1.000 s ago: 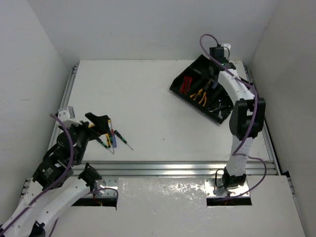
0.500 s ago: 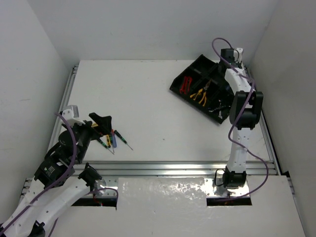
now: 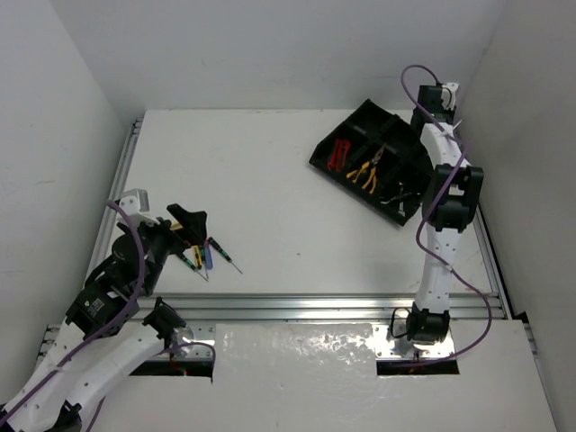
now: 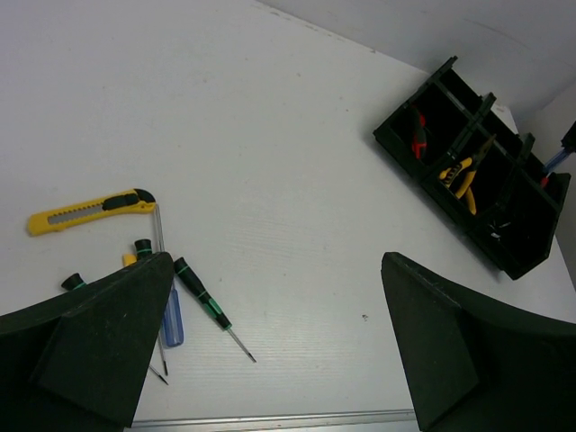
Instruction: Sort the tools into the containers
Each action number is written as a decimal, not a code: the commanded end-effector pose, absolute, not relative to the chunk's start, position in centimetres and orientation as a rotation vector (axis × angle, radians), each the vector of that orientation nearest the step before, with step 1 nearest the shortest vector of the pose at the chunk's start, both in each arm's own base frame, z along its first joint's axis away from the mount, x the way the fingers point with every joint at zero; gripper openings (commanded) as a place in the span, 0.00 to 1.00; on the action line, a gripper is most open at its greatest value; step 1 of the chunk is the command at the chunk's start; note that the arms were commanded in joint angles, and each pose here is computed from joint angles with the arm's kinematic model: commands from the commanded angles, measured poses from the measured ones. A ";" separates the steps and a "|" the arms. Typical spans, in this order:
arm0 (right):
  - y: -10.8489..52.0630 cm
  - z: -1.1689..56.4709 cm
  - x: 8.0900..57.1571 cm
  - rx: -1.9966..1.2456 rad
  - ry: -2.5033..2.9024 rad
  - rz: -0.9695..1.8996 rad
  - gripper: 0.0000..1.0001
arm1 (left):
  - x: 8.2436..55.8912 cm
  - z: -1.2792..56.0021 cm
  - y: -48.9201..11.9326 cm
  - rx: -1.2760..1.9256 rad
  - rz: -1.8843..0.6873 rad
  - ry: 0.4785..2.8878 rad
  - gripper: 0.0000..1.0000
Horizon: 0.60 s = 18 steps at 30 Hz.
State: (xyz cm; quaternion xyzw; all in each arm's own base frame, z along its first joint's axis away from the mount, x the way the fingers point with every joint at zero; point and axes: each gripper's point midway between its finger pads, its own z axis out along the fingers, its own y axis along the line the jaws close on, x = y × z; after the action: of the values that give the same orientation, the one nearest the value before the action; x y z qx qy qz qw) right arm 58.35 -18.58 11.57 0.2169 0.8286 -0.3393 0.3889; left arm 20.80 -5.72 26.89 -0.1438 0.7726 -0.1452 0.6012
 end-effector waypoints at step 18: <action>-9.0 17.8 59.1 0.492 2.081 -0.490 0.90 | 22.7 25.4 -6.5 -0.328 -0.259 1.855 1.00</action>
State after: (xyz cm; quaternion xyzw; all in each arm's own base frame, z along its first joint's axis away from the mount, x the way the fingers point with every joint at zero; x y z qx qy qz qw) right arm 58.36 -14.80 10.65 0.2063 0.8556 -0.2735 0.3880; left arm 21.93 -6.36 25.17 -0.1333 0.7978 -0.1171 0.5762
